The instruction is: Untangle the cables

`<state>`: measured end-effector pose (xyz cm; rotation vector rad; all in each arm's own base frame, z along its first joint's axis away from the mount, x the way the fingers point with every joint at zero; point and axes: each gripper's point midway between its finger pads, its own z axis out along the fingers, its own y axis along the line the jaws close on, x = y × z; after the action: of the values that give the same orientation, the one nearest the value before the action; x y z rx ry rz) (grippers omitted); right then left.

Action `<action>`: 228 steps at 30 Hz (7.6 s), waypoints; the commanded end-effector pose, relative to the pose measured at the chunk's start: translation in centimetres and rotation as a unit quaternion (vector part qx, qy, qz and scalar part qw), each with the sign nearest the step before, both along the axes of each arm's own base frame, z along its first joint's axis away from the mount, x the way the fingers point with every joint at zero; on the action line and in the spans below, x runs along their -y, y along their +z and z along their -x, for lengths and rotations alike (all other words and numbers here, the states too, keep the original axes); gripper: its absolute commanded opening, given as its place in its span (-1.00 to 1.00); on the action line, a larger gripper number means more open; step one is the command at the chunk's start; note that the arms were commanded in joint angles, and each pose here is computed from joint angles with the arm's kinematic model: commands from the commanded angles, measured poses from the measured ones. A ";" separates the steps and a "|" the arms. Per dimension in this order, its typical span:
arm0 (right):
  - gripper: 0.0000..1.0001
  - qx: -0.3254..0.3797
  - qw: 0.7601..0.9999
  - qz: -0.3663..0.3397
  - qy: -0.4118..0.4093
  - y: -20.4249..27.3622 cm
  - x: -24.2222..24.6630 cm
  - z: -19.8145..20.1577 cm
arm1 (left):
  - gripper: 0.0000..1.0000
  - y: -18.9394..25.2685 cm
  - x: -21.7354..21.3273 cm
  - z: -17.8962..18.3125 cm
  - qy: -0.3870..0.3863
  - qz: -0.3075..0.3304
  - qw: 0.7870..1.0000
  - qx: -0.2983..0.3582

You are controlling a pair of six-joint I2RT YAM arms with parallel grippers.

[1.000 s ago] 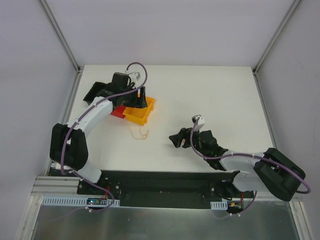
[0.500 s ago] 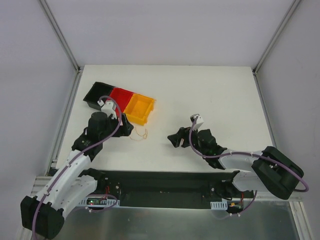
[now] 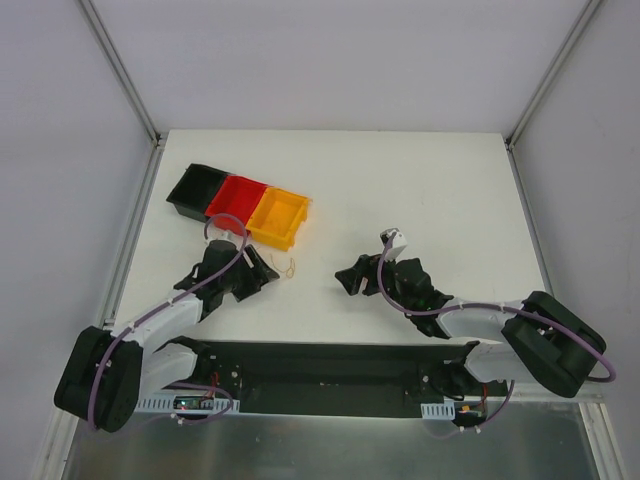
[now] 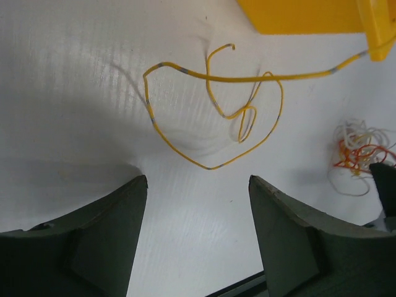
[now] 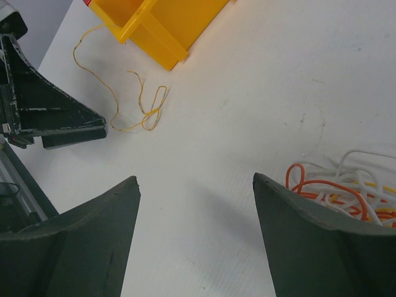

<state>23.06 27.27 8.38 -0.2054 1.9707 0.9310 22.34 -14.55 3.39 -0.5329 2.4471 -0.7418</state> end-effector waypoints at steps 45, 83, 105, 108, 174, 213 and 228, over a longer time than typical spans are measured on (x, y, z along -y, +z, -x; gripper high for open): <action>0.52 0.019 0.999 -0.034 -0.009 2.2 -0.7 -1.5 | -1.00 14.8 -1.9 -16.1 -0.062 -0.267 0.933 0.235; 0.51 0.000 0.986 -0.006 -0.168 1.7 6.4 -1.9 | 0.41 19.8 6.9 -7.0 -0.260 -0.051 0.934 0.239; 0.17 -0.160 0.971 0.063 -0.167 -2.8 8.2 -2.4 | 0.13 12.4 16.2 -2.8 -0.446 0.099 0.886 0.083; 0.05 -0.162 0.980 0.064 -0.100 -2.3 5.5 -2.9 | 0.08 11.8 16.3 -2.7 -0.447 0.090 0.886 0.080; -0.99 -0.009 0.968 -0.233 0.095 6.0 3.0 -1.1 | -1.00 7.7 17.0 -1.9 -0.515 0.024 0.856 0.046; -0.90 -0.088 0.995 0.021 -0.047 -0.6 3.0 -2.2 | 0.09 17.1 9.1 5.0 -0.308 0.023 0.930 0.199; -0.92 -0.084 0.996 0.005 0.008 0.0 1.3 -1.4 | 0.06 8.0 18.2 0.7 -0.388 -0.060 0.909 0.139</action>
<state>23.87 24.87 6.16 -0.1026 2.2247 0.9155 20.17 -29.66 10.25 0.4807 2.4851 -0.8934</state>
